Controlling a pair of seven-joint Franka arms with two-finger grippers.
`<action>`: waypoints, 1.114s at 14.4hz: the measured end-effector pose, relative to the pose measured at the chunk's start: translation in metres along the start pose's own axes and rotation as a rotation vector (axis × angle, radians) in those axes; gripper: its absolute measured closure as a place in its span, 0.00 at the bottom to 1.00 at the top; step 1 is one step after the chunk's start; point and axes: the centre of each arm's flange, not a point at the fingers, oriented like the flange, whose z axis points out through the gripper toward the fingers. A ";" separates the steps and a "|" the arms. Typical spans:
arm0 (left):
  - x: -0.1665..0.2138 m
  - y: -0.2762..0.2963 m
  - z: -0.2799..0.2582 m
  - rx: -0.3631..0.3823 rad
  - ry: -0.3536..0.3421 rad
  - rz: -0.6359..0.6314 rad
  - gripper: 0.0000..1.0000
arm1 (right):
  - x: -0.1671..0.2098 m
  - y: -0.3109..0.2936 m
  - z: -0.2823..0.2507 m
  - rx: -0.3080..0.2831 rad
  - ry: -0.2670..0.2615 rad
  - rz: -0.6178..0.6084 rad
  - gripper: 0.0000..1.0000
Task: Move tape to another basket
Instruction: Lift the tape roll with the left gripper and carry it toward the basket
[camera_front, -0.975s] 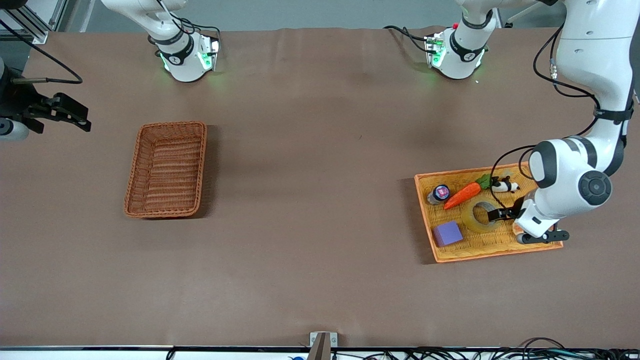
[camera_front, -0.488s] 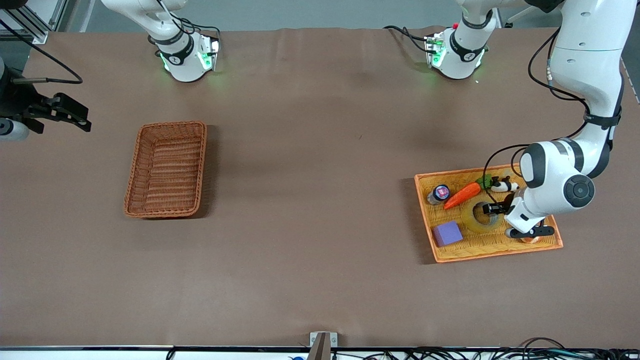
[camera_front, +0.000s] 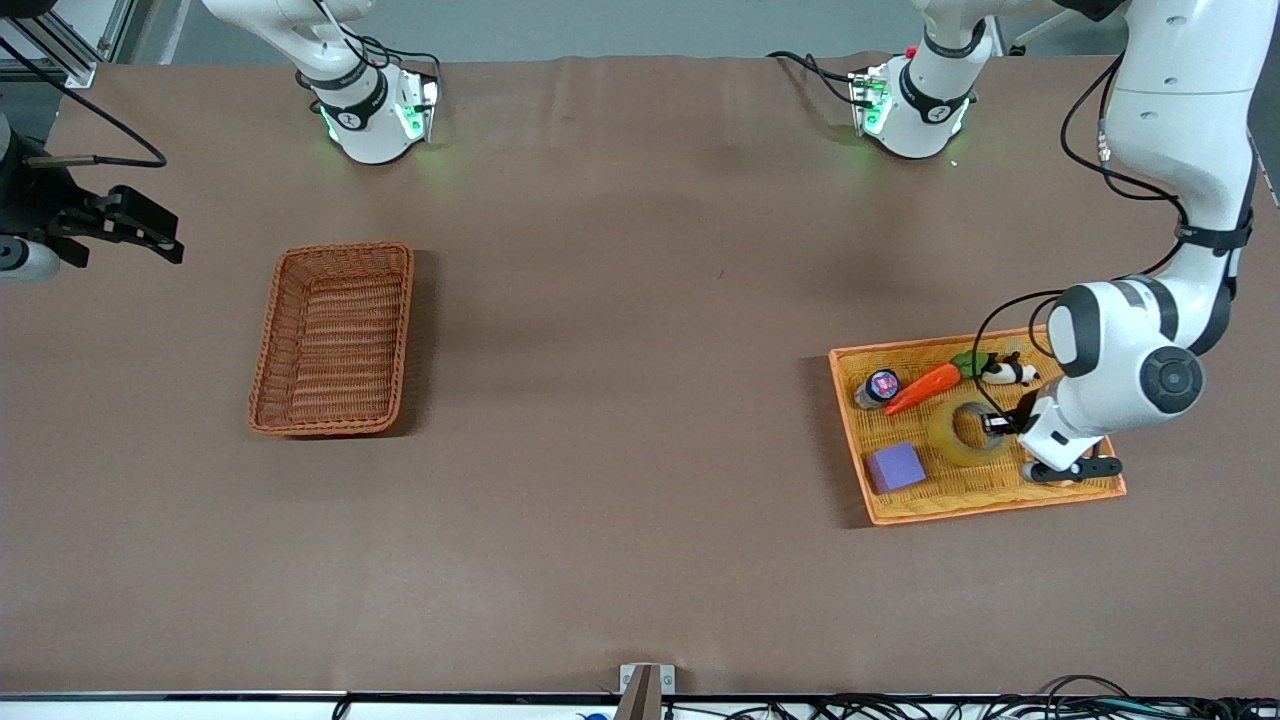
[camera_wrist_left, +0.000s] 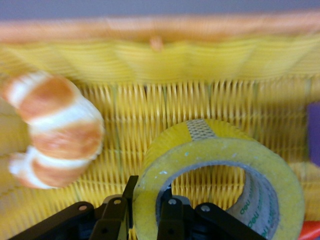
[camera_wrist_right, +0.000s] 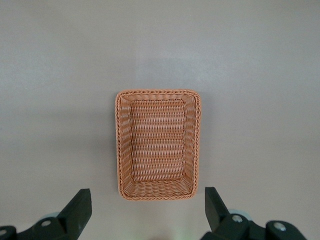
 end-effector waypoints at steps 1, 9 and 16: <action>0.005 0.000 -0.028 -0.002 0.027 0.000 0.78 | 0.000 0.000 0.000 0.000 0.000 0.000 0.00; -0.028 0.212 -0.139 -0.023 -0.047 0.206 0.78 | 0.000 -0.002 0.000 0.000 0.000 -0.004 0.00; -0.119 0.463 -0.021 0.002 -0.131 0.344 0.78 | 0.000 -0.002 0.000 0.000 0.000 -0.004 0.00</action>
